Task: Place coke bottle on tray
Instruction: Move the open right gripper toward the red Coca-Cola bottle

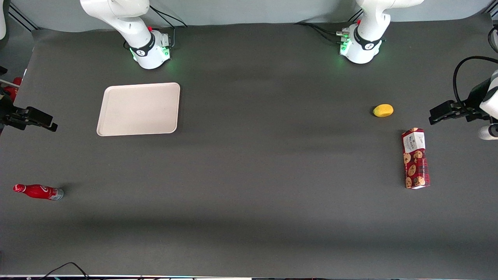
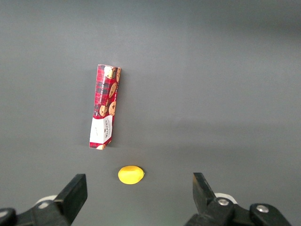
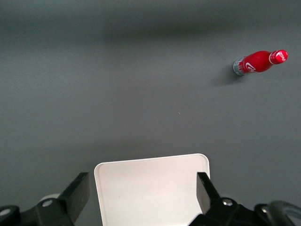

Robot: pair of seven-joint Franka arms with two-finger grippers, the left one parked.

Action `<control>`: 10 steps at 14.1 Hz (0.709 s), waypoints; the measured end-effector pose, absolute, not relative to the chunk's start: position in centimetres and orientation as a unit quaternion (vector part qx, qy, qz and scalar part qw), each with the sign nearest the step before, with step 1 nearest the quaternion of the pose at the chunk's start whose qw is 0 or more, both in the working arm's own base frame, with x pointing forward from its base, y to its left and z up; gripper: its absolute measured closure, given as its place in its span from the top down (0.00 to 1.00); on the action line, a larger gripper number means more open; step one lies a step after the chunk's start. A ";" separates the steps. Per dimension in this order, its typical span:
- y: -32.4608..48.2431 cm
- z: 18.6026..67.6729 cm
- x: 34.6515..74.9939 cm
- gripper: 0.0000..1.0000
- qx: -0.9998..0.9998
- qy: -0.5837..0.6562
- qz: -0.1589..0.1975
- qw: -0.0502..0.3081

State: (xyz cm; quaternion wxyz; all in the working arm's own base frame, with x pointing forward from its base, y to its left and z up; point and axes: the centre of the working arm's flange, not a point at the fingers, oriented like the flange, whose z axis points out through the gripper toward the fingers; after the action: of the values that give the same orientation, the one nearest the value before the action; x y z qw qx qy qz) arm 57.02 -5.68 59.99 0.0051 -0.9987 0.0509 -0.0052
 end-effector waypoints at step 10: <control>-5.5 60.5 56.9 1.00 -0.999 0.047 -0.010 0.005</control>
State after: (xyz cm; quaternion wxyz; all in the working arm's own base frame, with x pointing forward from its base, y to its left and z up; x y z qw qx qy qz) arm 56.95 -5.50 60.49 0.0054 -0.9988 0.0473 -0.0101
